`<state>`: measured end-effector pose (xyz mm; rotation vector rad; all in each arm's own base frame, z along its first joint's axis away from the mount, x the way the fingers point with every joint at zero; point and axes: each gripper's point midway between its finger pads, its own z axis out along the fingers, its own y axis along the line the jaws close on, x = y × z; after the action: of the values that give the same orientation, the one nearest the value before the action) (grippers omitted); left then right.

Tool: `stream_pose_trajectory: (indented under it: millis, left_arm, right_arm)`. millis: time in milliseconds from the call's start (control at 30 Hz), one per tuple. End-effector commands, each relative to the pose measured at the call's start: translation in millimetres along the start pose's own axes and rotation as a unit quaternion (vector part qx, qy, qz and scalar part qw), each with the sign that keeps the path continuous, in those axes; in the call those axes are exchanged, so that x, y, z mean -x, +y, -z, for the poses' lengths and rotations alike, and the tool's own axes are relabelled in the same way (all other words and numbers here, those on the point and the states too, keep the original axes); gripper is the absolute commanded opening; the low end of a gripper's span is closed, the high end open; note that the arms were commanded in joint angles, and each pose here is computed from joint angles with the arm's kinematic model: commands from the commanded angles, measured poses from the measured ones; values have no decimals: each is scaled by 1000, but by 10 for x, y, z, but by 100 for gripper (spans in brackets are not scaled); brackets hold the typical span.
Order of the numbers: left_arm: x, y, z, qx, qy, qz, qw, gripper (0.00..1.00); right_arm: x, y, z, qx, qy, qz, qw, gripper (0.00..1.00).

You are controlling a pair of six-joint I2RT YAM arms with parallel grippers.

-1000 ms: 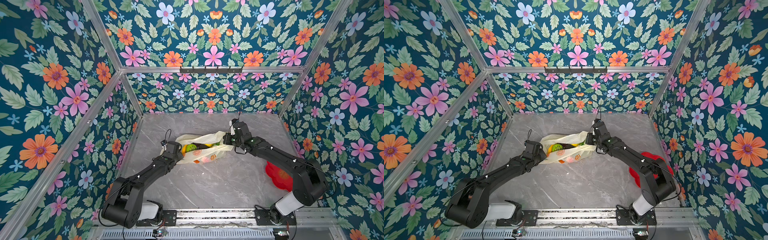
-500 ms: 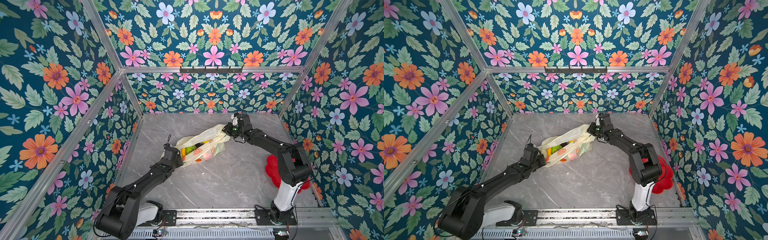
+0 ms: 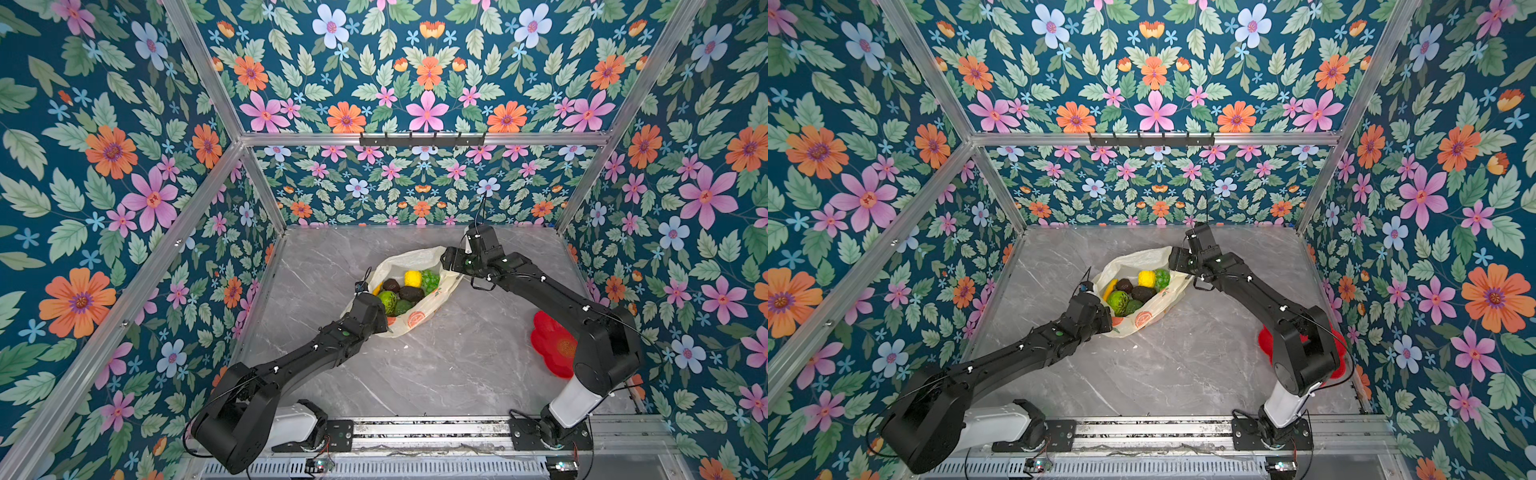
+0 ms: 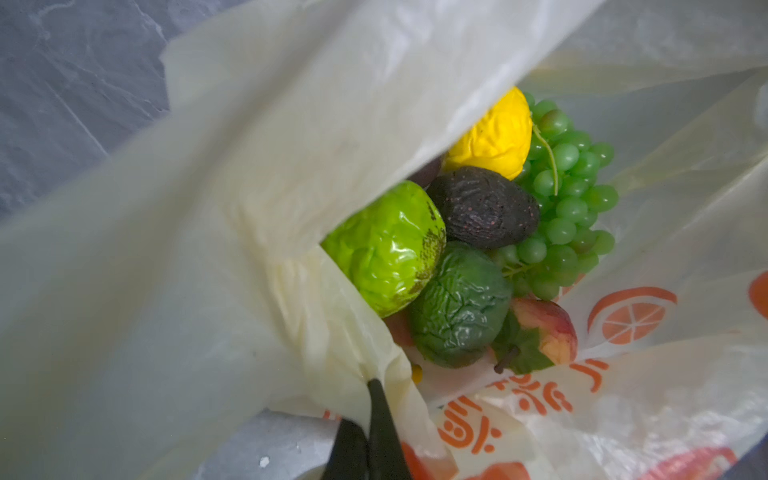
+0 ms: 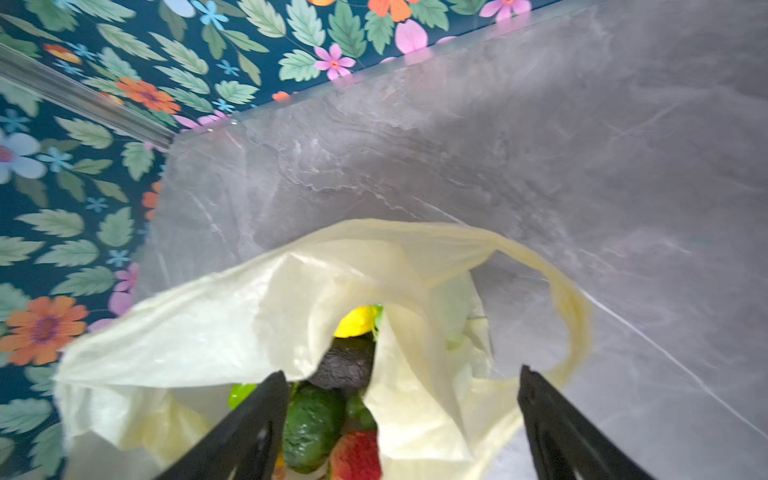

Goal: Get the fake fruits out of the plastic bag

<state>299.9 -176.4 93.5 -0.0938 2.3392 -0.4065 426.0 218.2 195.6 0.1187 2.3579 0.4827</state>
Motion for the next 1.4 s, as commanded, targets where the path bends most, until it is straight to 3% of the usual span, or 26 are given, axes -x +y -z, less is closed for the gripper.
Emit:
stream_pose_trajectory:
  millis: [0,167,300,500,600,733,833,1000,1133,1267,1367]
  left_arm:
    - [-24,8,13,6,0,-10,1000,0]
    - [-42,-19,38,4,1,-15,1000,0]
    - [-13,-46,62,1,-5,-15,1000,0]
    - [26,-60,83,-1,-11,-8,1000,2]
    - [20,-58,82,3,-4,-14,1000,9]
    - [36,-120,122,8,37,-47,998,39]
    - [112,-58,237,45,58,-76,994,57]
    - [225,-80,477,46,64,-98,992,76]
    - [293,-26,659,75,83,-111,987,78]
    - [535,-88,737,78,43,-98,991,80]
    - [743,6,705,130,7,-82,988,82]
  right_arm:
    - [-163,-96,178,-70,1,48,996,89]
    - [-422,89,209,-107,7,83,991,90]
    - [-671,142,-56,-125,58,102,985,91]
    - [-711,1,-160,-174,69,111,976,90]
    - [-703,-68,-174,-179,64,110,976,74]
    - [-725,36,-216,-136,73,118,981,36]
    - [-704,45,-221,-133,70,123,981,19]
    - [-682,63,-217,-124,63,120,983,8]
    - [-686,87,-202,-116,63,122,984,6]
    - [-666,97,-175,-110,56,123,985,4]
    - [-654,100,-143,-108,52,121,985,4]
